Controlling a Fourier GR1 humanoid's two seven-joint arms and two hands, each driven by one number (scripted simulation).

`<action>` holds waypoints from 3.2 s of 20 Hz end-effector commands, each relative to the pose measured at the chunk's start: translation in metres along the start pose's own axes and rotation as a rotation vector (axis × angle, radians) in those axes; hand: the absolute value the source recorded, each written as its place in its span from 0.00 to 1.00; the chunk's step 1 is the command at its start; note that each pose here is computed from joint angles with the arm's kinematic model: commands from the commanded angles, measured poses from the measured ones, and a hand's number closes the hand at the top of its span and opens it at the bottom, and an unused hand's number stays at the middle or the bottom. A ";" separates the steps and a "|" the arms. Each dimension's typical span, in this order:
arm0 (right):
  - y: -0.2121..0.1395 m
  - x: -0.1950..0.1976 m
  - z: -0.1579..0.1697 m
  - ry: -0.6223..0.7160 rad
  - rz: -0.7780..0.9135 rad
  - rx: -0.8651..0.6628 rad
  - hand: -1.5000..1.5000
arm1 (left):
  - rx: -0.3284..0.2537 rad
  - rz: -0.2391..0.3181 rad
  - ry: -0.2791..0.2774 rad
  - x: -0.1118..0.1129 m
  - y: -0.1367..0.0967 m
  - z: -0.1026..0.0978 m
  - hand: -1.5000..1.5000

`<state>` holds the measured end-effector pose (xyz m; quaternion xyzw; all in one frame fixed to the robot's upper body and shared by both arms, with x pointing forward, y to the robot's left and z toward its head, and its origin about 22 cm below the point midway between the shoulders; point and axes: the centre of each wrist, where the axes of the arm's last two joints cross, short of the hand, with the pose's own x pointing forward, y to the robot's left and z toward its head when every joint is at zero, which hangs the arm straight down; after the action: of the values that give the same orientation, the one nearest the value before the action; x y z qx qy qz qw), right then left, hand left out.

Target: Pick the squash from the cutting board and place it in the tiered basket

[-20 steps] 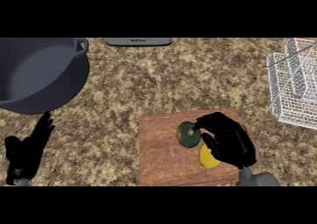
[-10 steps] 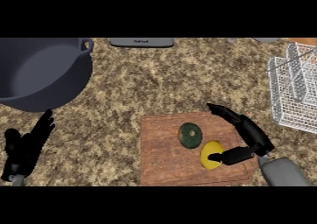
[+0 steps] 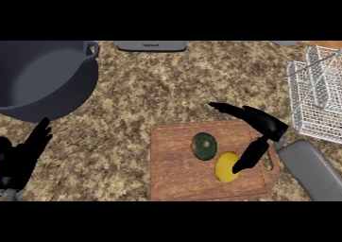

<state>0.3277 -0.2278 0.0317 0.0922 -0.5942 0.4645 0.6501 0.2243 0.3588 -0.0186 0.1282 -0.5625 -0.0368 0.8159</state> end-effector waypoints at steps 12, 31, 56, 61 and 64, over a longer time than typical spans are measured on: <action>-0.009 0.051 -0.028 0.223 0.123 0.177 0.00 | 0.019 -0.009 0.003 0.006 0.004 -0.003 0.50; -0.021 -0.004 -0.027 0.285 0.043 0.226 0.00 | 0.014 0.009 0.006 0.001 0.008 0.015 0.50; 0.053 -0.019 -0.073 0.248 0.029 0.217 0.00 | -0.001 -0.001 0.006 -0.006 0.015 0.018 0.50; 0.050 -0.014 -0.067 0.252 0.019 0.256 0.00 | 0.002 -0.008 -0.001 -0.007 0.002 -0.010 0.50; 0.051 -0.027 -0.075 0.251 0.017 0.288 0.00 | 0.004 -0.006 0.011 0.003 0.008 0.004 0.50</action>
<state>0.3472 -0.1622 -0.0220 0.1015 -0.4529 0.5507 0.6937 0.2215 0.3592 -0.0197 0.1309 -0.5611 -0.0334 0.8166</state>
